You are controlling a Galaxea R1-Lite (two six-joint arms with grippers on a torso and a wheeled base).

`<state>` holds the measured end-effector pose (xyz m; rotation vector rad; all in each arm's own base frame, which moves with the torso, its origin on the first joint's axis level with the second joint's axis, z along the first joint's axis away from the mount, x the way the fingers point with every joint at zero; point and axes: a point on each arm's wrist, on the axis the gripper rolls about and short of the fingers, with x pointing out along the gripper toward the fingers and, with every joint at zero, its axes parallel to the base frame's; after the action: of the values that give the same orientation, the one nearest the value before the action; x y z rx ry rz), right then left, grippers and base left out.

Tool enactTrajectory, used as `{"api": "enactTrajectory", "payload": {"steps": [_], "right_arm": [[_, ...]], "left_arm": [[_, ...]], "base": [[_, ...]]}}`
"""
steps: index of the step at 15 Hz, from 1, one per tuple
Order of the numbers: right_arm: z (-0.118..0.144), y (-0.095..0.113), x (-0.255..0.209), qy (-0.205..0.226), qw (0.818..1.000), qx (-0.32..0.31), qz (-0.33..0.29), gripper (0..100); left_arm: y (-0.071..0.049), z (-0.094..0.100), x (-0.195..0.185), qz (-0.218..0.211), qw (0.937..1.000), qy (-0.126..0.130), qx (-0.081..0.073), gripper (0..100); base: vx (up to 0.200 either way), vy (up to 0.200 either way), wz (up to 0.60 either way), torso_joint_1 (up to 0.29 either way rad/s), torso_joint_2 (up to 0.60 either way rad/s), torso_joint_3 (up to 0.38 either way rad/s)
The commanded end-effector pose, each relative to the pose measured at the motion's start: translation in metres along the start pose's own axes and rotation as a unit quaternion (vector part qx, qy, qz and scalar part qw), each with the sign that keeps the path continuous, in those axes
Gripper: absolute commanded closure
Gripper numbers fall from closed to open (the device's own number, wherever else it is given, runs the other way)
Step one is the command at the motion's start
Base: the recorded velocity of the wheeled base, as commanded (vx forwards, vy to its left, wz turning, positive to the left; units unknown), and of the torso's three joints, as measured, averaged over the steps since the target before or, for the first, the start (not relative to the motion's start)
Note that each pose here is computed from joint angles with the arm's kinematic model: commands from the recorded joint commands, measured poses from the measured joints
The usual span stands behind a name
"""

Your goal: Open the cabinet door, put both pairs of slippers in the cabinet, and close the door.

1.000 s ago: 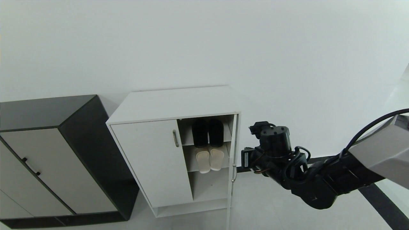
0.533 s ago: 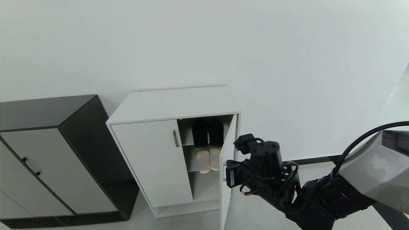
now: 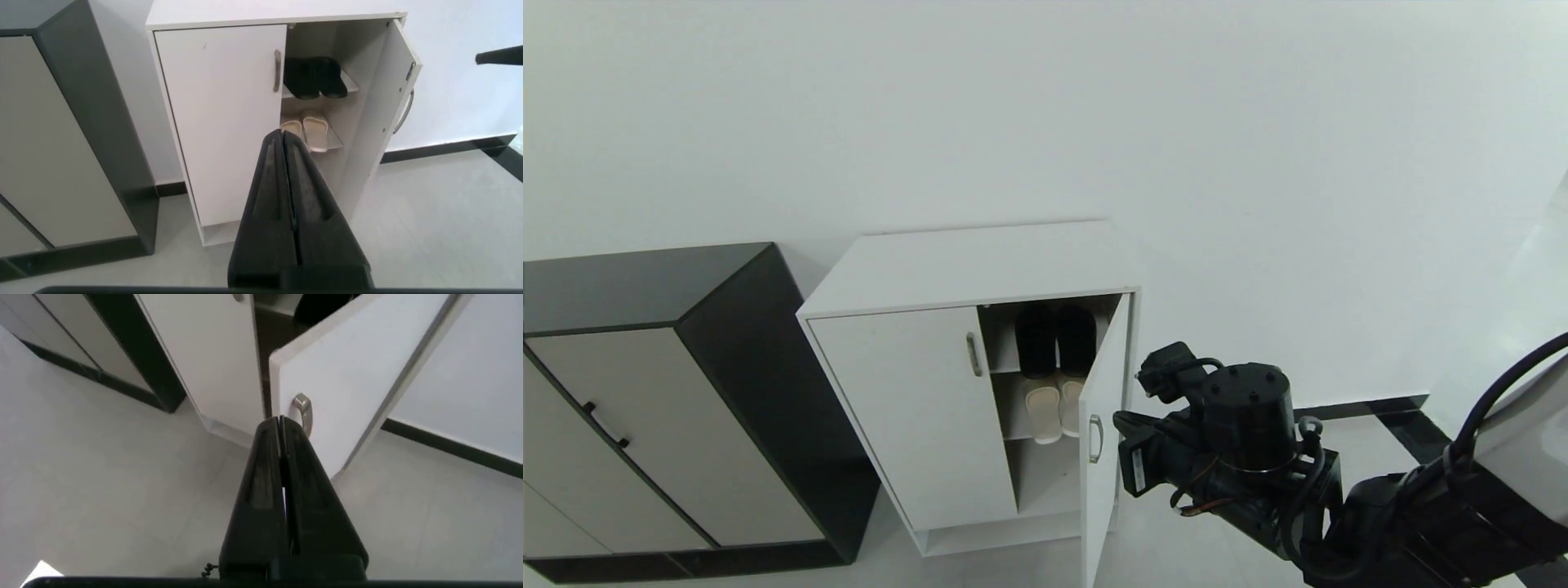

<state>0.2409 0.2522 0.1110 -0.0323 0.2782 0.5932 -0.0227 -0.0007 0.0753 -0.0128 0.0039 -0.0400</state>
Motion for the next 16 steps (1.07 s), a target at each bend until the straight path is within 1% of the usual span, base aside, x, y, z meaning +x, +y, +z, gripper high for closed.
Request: {"api": "enactTrajectory", "payload": {"steps": [1, 2, 4, 6, 7, 9, 10, 12, 14, 16], "right_arm": [[-0.001, 0.0, 0.0, 0.002, 1.0, -0.001, 0.0, 100], [-0.001, 0.0, 0.0, 0.0, 1.0, 0.0, 0.0, 100], [-0.001, -0.004, 0.001, 0.0, 1.0, 0.001, -0.008, 100], [0.002, -0.013, 0.001, -0.011, 1.0, -0.015, -0.021, 100], [0.004, -0.019, 0.001, -0.015, 0.999, -0.022, -0.036, 100], [0.007, -0.03, 0.0, -0.014, 0.994, -0.043, -0.098, 100], [0.01, -0.034, -0.003, -0.009, 0.992, -0.054, -0.117, 100], [0.012, -0.041, -0.01, 0.015, 0.99, -0.059, -0.127, 100], [0.008, -0.051, -0.013, 0.052, 0.987, -0.064, -0.141, 100], [0.002, -0.055, -0.012, 0.074, 0.984, -0.067, -0.147, 100]], "left_arm": [[0.0, 0.0, 0.0, 0.0, 1.0, 0.0, -0.001, 100], [0.0, 0.0, 0.0, 0.0, 1.0, 0.0, -0.001, 100], [0.0, 0.0, 0.0, 0.0, 1.0, 0.0, -0.001, 100], [0.0, 0.0, 0.0, 0.0, 1.0, 0.0, -0.001, 100], [0.0, 0.0, 0.0, 0.0, 1.0, 0.0, -0.001, 100], [0.0, 0.0, 0.0, 0.0, 1.0, 0.0, -0.001, 100], [0.0, 0.0, 0.0, 0.001, 1.0, 0.0, -0.001, 100], [0.0, 0.0, 0.0, 0.0, 1.0, 0.0, -0.001, 100], [0.0, 0.0, 0.0, 0.001, 1.0, 0.0, -0.001, 100], [0.0, 0.0, 0.0, 0.001, 1.0, 0.0, -0.001, 100]], "base": [[0.0, 0.0, 0.6, 0.007, 0.0, 0.017], [0.0, 0.0, 0.6, -0.002, 0.0, 0.002], [0.0, 0.0, 0.0, 0.0, 0.0, 0.0], [0.0, 0.0, 0.0, 0.0, 0.0, 0.0], [0.0, 0.0, 0.0, 0.0, 0.0, 0.0], [0.0, 0.0, 0.0, 0.0, 0.0, 0.0], [0.0, 0.0, 0.0, 0.0, 0.0, 0.0], [0.0, 0.0, 0.0, 0.0, 0.0, 0.0], [0.0, 0.0, 0.0, 0.0, 0.0, 0.0], [0.0, 0.0, 0.0, 0.0, 0.0, 0.0]]}}
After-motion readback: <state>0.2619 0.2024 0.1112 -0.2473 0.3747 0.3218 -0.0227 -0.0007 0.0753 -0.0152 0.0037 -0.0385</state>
